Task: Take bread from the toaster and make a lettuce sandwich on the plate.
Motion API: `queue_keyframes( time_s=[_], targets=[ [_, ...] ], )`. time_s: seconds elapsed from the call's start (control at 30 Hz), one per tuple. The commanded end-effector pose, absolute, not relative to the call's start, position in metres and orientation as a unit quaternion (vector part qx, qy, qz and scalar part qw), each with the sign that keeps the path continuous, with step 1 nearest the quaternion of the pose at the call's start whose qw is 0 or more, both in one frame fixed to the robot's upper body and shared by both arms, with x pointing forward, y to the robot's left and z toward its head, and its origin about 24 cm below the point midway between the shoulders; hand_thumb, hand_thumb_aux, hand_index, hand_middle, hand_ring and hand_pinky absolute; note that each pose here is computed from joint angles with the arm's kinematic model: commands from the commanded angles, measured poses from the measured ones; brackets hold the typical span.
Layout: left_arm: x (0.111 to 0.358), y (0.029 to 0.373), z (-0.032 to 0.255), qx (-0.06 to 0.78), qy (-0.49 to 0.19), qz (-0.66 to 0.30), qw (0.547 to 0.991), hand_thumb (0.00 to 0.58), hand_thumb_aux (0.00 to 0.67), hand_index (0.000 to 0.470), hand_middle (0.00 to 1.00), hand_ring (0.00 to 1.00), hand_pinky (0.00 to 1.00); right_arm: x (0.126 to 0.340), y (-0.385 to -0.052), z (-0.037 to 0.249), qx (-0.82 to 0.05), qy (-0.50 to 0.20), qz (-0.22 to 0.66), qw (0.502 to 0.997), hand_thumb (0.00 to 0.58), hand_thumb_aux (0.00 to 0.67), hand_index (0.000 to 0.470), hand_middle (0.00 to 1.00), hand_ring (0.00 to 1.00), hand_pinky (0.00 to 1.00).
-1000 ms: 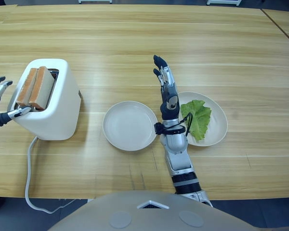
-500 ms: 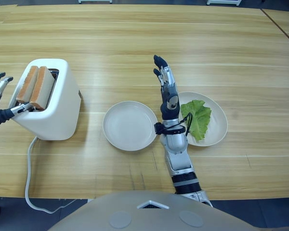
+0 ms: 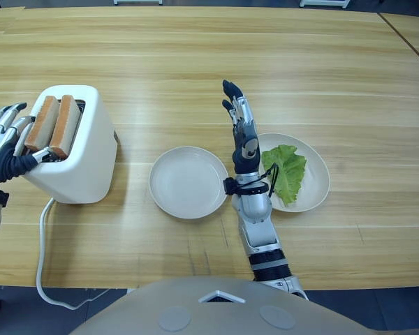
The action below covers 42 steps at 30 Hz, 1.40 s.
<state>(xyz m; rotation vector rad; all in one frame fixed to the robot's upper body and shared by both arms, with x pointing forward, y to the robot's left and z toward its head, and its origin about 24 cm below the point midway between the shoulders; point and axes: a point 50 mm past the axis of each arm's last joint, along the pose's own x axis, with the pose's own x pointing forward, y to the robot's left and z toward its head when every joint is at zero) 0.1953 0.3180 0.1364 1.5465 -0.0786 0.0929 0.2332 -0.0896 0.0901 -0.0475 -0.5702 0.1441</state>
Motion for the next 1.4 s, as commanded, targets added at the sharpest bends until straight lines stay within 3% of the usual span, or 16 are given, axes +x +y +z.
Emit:
queue_keyframes(
  time_s=[0.03,0.13,0.17,0.7,1.03,1.23,1.4],
  targets=[
    [0.196,0.320,0.131,0.697,-0.025,0.034,0.716,0.395,0.292,0.205,0.00,0.00,0.00,0.235,-0.088,0.089,-0.022,-0.277,0.071,0.958,0.000,0.000,0.000,0.00,0.00,0.00],
    [0.196,0.319,0.132,0.692,-0.036,0.042,0.720,0.503,0.426,0.299,0.00,0.00,0.00,0.235,-0.088,0.088,-0.024,-0.276,0.073,0.958,0.000,0.000,0.000,0.00,0.00,0.00],
    [0.197,0.318,0.134,0.689,-0.046,0.048,0.722,0.580,0.670,0.470,0.00,0.00,0.00,0.235,-0.088,0.088,-0.025,-0.275,0.073,0.958,0.000,0.000,0.000,0.00,0.00,0.00],
    [0.194,0.302,0.183,0.598,-0.208,0.156,0.758,0.580,0.670,0.470,0.00,0.00,0.00,0.234,-0.087,0.084,-0.027,-0.270,0.075,0.960,0.000,0.000,0.000,0.00,0.00,0.00],
    [0.194,0.295,0.198,0.529,-0.253,0.171,0.791,0.580,0.670,0.470,0.00,0.00,0.00,0.234,-0.090,0.085,-0.017,-0.268,0.061,0.961,0.000,0.000,0.000,0.00,0.00,0.00],
    [0.208,0.273,0.223,0.403,-0.313,0.116,0.852,0.580,0.670,0.470,0.00,0.00,0.00,0.239,-0.103,0.090,0.030,-0.259,0.030,0.965,0.000,0.000,0.000,0.00,0.00,0.00],
    [0.231,0.232,0.237,0.302,-0.316,-0.044,0.898,0.580,0.670,0.470,0.00,0.00,0.00,0.242,-0.119,0.102,0.033,-0.278,0.012,0.960,0.000,0.000,0.000,0.00,0.00,0.00]
  ],
)
